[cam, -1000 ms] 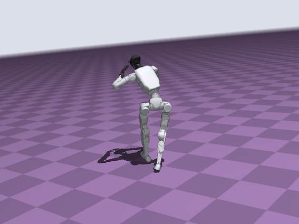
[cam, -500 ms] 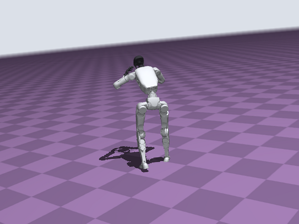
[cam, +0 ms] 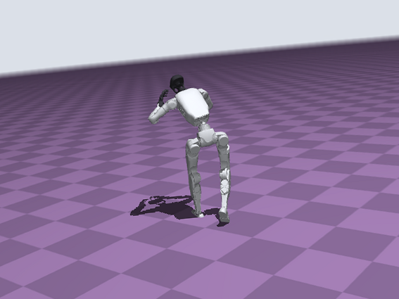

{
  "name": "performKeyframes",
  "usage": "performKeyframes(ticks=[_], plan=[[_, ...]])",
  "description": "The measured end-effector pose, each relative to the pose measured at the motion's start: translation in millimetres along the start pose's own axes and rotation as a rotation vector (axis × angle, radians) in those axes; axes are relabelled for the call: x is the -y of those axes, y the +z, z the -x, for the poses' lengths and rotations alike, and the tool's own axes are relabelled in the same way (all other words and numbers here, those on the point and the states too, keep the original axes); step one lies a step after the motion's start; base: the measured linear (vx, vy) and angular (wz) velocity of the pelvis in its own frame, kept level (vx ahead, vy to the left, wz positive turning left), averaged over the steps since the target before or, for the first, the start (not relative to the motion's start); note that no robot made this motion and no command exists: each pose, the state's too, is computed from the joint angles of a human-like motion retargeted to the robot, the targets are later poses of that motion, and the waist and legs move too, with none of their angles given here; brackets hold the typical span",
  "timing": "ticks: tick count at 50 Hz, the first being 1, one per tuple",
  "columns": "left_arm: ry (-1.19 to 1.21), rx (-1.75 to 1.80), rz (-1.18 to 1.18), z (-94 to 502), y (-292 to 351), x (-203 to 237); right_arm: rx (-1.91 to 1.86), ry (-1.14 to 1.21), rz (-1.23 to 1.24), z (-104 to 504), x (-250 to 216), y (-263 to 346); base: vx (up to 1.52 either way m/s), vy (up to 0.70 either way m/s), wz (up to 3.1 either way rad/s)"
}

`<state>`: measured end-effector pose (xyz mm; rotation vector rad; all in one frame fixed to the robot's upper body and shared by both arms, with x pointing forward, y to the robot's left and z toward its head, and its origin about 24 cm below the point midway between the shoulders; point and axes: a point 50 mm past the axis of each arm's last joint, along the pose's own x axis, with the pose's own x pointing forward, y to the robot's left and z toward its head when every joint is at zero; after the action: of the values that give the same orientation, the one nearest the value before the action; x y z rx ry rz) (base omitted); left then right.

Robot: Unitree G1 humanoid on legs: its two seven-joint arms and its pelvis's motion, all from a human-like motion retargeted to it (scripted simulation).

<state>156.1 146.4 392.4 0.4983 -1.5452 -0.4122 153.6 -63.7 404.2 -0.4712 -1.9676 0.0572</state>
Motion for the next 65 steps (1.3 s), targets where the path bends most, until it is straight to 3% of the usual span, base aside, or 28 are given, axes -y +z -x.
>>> performKeyframes(ticks=[12, 21, 23, 25, 27, 28, 30, 33, 35, 37, 44, 49, 55, 57, 65], plan=[[0.096, 0.054, 0.096, 4, -9, 22, 0.004, 0.024, 0.111, 0, 2, -3, 0.68, 0.00, 1.27], [0.170, 0.031, 0.153, 6, -9, 13, 0.053, 0.007, 0.044, -9, -1, 4, 0.72, -0.29, 0.44], [0.179, 0.022, 0.141, 8, -7, 8, 0.098, 0.006, 0.275, -18, 3, -3, 0.69, -0.27, -0.67], [0.194, 0.029, 0.154, 9, -6, 8, 0.084, -0.009, 0.056, -17, -3, 7, 0.68, -0.24, -0.36], [0.204, 0.045, 0.149, 9, -4, 6, 0.100, -0.024, 0.078, -20, -1, 8, 0.68, -0.19, -0.02], [0.208, 0.054, 0.142, 9, -3, 5, 0.116, -0.029, 0.158, -21, 1, 5, 0.68, -0.14, 0.09], [0.206, 0.061, 0.122, 8, -3, 5, 0.170, -0.003, 0.721, -30, 13, -15, 0.68, -0.09, 0.06], [0.207, 0.080, 0.125, 6, -2, 4, 0.175, -0.002, 0.827, -31, 14, -17, 0.70, -0.02, -0.06], [0.211, 0.074, 0.167, 4, -4, 6, 0.163, -0.002, 1.083, -38, 24, -28, 0.66, 0.07, 0.11], [0.199, 0.078, 0.156, 4, -3, 4, 0.157, -0.003, 0.904, -32, 16, -21, 0.70, 0.16, 0.50], [0.125, 0.105, 0.179, -1, -1, 5, 0.153, 0.075, 0.739, -30, 9, -17, 0.62, 0.18, 0.99], [0.118, 0.118, 0.238, -4, -4, 15, 0.165, 0.140, 0.879, -28, 14, -23, 0.58, 0.18, 1.64], [0.105, 0.130, 0.269, -7, -8, 22, 0.155, 0.170, 0.824, -24, 12, -24, 0.60, 0.06, 1.86], [0.113, 0.120, 0.284, -4, -12, 23, 0.072, 0.147, 0.107, -8, -9, 2, 0.69, -0.07, 2.12], [0.163, 0.063, 0.311, -1, -17, 18, 0.057, 0.108, 0.124, -12, -2, -1, 0.71, -0.17, 1.11]])
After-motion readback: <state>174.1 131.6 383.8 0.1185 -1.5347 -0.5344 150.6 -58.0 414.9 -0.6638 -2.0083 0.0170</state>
